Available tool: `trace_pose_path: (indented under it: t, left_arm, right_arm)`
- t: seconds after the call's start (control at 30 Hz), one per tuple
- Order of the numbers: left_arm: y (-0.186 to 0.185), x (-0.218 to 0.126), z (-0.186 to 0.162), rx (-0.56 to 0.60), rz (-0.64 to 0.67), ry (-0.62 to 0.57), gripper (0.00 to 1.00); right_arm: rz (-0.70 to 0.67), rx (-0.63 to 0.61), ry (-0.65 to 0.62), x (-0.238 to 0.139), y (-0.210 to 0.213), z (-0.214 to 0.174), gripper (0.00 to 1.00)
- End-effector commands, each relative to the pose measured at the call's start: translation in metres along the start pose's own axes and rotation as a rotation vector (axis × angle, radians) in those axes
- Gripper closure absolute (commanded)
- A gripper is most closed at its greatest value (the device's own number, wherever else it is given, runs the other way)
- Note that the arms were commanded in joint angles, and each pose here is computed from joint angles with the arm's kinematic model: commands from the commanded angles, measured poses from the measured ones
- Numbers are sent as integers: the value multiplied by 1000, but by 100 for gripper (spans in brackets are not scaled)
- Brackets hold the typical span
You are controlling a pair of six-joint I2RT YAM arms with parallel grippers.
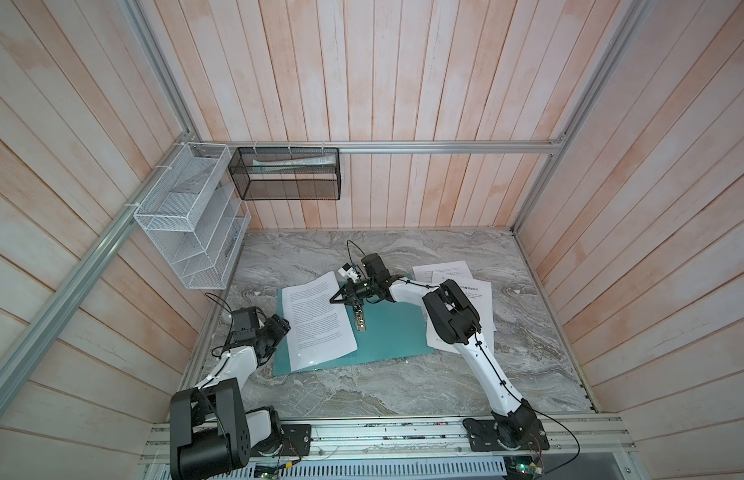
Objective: Put the files into the folder
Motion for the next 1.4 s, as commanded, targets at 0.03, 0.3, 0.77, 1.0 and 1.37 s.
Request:
trace_pose_path:
  t: [0.03, 0.3, 0.77, 1.0, 1.37]
  left_arm:
    - [15, 2, -19, -21, 48, 77, 24]
    - [16, 2, -20, -21, 51, 76, 24]
    - [16, 2, -20, -21, 51, 77, 24]
    - [16, 3, -20, -22, 53, 78, 24]
    - [17, 5, -21, -23, 57, 89, 24]
  right_arm:
    - [90, -28, -75, -17, 40, 18, 100]
    - [118, 7, -134, -36, 44, 22, 100]
    - [16, 43, -330, -61, 29, 23, 100]
    - [-26, 55, -344, -42, 18, 12, 100]
    - [-90, 55, -489, -46, 22, 5, 100]
Point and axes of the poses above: each gripper's point midway between its finger pads, its own x axis out along the fingers, its own y axis along the line the jaws close on, z = x × y, the point moved 3 cm from there along -x, back along the fingers, and after that the axes turned 6 degrees about -x, right-handed, at the moved point
